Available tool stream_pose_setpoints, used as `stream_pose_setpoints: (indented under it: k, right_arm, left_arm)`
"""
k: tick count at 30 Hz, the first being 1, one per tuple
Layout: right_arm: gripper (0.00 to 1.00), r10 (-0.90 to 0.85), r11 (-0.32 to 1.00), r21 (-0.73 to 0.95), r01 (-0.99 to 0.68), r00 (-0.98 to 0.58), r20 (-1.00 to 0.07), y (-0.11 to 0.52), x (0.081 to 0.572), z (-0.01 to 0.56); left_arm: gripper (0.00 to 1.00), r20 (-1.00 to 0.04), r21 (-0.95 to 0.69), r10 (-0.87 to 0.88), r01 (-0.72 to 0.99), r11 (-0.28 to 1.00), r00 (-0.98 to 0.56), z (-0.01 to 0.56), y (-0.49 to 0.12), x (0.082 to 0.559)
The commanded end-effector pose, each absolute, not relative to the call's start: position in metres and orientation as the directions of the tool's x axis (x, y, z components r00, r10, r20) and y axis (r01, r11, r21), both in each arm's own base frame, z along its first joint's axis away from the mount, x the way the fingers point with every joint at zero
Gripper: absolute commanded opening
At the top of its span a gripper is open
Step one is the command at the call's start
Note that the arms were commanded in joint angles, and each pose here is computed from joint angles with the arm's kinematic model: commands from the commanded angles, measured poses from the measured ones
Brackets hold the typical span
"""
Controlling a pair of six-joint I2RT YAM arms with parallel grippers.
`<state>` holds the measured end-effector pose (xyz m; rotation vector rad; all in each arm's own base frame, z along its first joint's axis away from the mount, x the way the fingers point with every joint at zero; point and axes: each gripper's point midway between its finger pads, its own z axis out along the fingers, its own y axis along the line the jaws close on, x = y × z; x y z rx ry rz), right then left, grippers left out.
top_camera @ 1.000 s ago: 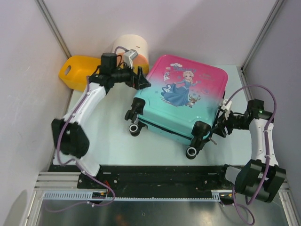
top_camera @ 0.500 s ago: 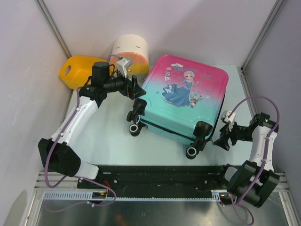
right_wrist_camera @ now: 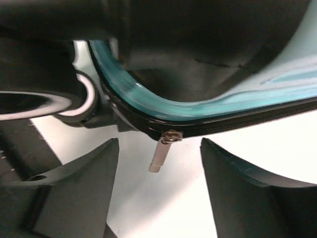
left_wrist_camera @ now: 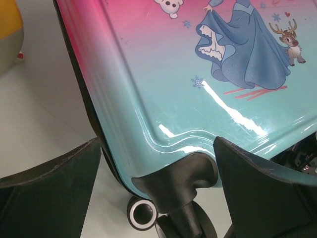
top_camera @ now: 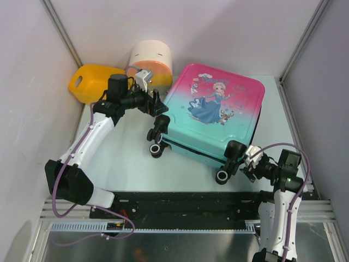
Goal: Open, take out, and arrange the luggage
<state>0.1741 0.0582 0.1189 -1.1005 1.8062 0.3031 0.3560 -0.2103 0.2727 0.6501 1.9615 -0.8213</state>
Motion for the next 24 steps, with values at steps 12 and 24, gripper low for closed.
stream_pose_setpoints:
  k: [12, 24]
  right_arm:
    - [0.03, -0.532, 0.694, -0.299, -0.655, -0.187, -0.826, 0.023, 0.22, 0.129]
    - [0.0, -0.436, 0.652, -0.166, -0.74, -0.186, -0.881, 0.031, 0.215, 0.14]
  left_arm:
    - [1.0, -0.904, -0.248, 0.118, 0.729, 0.638, -0.411, 0.283, -0.203, 0.333]
    - [0.99, -0.898, -0.043, 0.333, 0.81, 0.585, -0.288, 0.247, -0.178, 0.28]
